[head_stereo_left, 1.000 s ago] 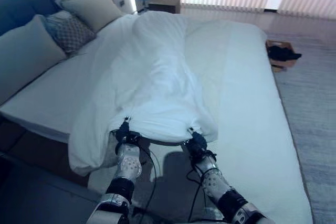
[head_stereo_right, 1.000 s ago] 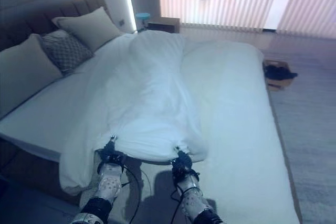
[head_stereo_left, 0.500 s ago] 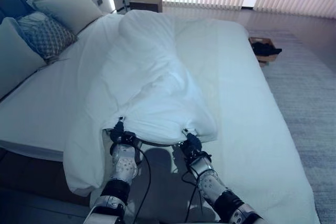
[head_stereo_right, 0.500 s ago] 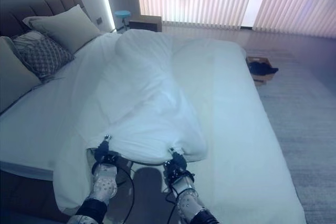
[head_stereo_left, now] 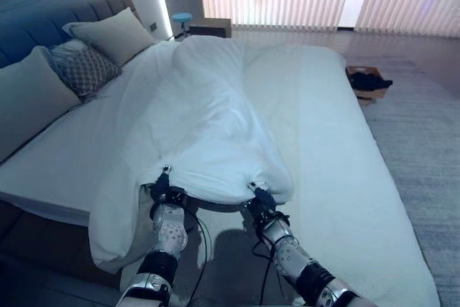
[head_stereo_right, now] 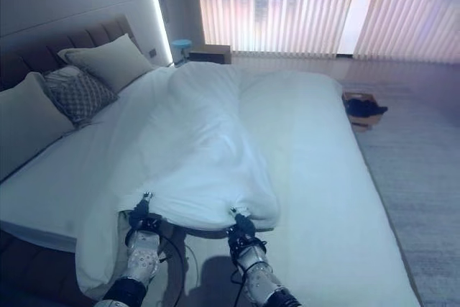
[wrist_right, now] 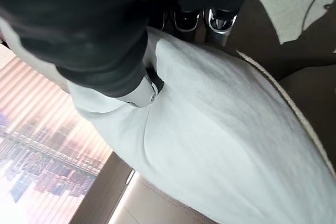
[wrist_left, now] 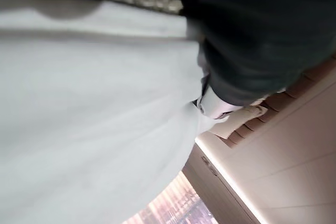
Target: Make the bed
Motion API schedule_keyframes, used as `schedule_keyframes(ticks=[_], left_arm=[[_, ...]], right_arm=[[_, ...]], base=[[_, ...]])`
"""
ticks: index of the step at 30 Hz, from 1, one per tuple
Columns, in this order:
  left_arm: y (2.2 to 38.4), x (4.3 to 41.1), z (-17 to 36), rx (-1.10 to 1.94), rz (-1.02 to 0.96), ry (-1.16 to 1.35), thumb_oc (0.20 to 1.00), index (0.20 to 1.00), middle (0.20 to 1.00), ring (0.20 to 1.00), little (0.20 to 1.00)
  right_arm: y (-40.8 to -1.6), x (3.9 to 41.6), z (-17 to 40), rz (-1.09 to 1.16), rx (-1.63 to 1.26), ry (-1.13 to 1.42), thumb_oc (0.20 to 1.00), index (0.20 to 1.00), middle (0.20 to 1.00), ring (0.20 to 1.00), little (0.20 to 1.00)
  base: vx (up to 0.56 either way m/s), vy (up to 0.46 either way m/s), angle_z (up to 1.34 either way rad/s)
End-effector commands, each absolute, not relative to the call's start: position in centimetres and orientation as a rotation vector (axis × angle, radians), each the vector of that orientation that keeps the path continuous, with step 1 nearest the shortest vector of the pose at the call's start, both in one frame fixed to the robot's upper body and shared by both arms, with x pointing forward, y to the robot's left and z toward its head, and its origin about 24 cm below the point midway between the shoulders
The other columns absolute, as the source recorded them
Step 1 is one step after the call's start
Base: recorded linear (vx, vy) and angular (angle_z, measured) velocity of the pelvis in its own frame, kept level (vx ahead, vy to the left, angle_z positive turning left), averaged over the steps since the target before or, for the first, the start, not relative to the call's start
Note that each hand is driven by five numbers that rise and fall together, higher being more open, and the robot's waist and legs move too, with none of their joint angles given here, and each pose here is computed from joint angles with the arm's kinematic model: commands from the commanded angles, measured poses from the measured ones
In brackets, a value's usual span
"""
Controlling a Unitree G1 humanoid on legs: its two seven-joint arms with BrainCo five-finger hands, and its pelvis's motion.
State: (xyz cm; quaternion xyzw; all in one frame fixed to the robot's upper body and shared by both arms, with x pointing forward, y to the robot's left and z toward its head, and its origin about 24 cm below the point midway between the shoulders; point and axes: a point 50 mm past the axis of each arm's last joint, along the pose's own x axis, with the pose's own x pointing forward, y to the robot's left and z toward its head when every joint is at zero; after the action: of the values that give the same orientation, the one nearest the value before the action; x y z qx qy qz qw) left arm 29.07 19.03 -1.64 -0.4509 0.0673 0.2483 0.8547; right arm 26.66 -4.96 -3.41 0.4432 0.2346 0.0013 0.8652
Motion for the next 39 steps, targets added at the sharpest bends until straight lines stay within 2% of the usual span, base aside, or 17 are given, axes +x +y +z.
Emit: schedule_keyframes(ticks=[1,9,18,25,29,35,37,38,39], left_arm=[[22.5,31.1,3.0,-0.889,0.488,-0.097,0.200,0.200,0.200,0.200,0.200],[23.6,31.0,3.5,-0.913,0.490,-0.143,0.200,0.200,0.200,0.200,0.200],[24.1,30.8,3.2,-0.950,0.559,-0.162,0.200,0.200,0.200,0.200,0.200],[24.6,32.1,7.5,-0.920,0.487,-0.309,0.200,0.200,0.200,0.200,0.200],[25.2,31.6,9.8,-0.971,0.452,-0.441,0.200,0.200,0.200,0.200,0.200],[24.4,29.8,8.4,-1.023,0.429,-0.438,0.200,0.200,0.200,0.200,0.200],[24.1,28.1,6.1,-1.027,0.456,-0.376,0.200,0.200,0.200,0.200,0.200],[24.1,27.1,3.6,-1.010,0.500,-0.287,0.200,0.200,0.200,0.200,0.200],[24.1,27.1,3.6,-1.010,0.500,-0.286,0.200,0.200,0.200,0.200,0.200]], right_arm=[[-5.8,27.1,-2.3,-0.019,1.010,0.399,0.200,0.200,0.200,0.200,0.200],[-6.9,26.9,-2.6,-0.060,1.007,0.390,0.200,0.200,0.200,0.200,0.200],[-6.1,27.8,-2.0,-0.059,0.976,0.390,0.200,0.200,0.200,0.200,0.200],[-2.7,29.7,1.1,0.106,0.964,0.337,0.200,0.200,0.200,0.200,0.200],[-1.1,30.4,5.2,0.297,0.925,0.197,0.200,0.200,0.200,0.200,0.200],[-1.8,29.4,6.2,0.332,0.888,0.107,0.200,0.200,0.200,0.200,0.200],[-2.5,28.3,4.6,0.296,0.874,0.146,0.200,0.200,0.200,0.200,0.200],[-3.7,27.5,1.9,0.214,0.848,0.225,0.200,0.200,0.200,0.200,0.200],[-3.7,27.5,1.9,0.214,0.848,0.225,0.200,0.200,0.200,0.200,0.200]], base=[[0.07,0.165,0.21],[0.06,0.311,0.10],[0.01,0.649,-0.30],[-0.10,0.380,-0.10],[-0.07,0.093,0.15],[-0.05,0.028,0.08],[-0.13,0.090,0.31],[-0.05,0.081,0.15],[-0.02,0.141,0.03]])
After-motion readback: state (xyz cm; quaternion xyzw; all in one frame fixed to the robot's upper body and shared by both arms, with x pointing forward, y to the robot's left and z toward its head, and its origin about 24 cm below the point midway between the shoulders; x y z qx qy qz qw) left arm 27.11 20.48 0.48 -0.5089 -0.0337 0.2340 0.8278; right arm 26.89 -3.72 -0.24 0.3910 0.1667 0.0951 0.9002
